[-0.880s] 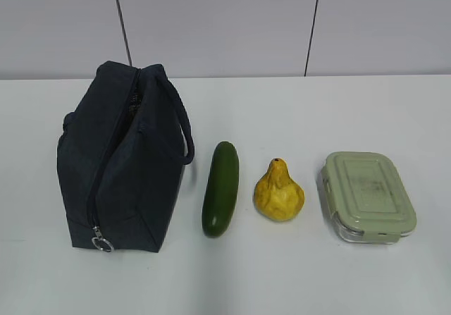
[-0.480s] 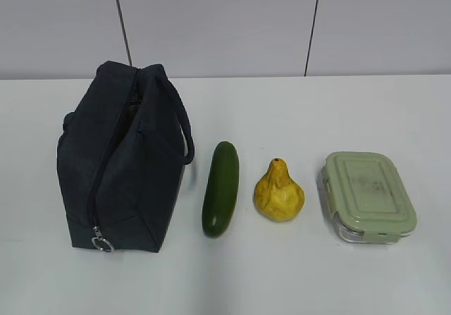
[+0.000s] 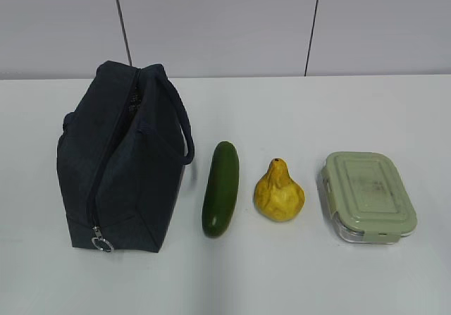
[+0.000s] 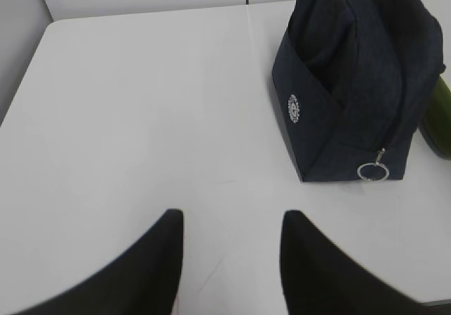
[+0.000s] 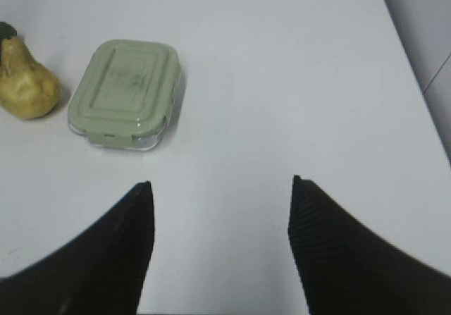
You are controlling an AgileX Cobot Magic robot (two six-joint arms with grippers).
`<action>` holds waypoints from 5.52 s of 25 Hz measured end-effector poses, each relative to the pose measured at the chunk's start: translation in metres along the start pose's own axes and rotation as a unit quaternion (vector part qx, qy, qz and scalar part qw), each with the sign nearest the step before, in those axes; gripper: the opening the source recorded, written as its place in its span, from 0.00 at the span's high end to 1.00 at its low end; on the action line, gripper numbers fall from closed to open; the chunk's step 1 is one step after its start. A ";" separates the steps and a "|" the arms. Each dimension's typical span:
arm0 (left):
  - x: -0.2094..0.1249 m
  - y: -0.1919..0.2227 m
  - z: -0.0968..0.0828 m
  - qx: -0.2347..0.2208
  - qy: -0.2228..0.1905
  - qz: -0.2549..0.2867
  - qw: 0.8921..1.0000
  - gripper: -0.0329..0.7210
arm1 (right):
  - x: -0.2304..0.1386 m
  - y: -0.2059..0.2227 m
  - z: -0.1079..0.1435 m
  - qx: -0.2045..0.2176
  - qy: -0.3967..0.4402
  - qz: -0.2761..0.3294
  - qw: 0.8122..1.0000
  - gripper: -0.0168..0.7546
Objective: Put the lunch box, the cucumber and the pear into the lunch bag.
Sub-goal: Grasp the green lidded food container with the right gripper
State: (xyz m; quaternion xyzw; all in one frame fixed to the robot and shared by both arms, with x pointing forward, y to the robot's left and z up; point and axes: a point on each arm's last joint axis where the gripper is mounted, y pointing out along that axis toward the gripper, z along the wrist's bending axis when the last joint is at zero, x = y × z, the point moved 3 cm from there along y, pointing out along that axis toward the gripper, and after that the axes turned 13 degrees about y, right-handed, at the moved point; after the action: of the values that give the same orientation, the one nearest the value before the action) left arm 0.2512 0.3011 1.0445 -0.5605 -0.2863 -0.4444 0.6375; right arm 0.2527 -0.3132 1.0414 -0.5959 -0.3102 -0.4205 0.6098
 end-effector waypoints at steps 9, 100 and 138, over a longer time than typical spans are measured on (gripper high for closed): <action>0.000 0.000 0.000 0.000 0.000 0.000 1.000 0.59 | 0.041 0.019 0.001 -0.041 0.012 0.018 0.999 0.36; 0.000 0.000 0.000 0.000 0.000 0.000 1.000 0.59 | 0.053 0.341 0.006 0.165 0.125 0.479 0.853 0.36; 0.000 0.000 0.000 0.000 0.000 0.000 1.000 0.59 | 0.022 0.368 0.014 0.222 0.164 0.495 0.824 0.27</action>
State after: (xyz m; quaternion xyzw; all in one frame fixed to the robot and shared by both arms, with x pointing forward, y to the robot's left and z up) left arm 0.2513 0.3011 1.0445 -0.5603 -0.2866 -0.4447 0.6373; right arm 0.5893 -0.3258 0.8911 -0.4403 0.0460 -0.0733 0.8937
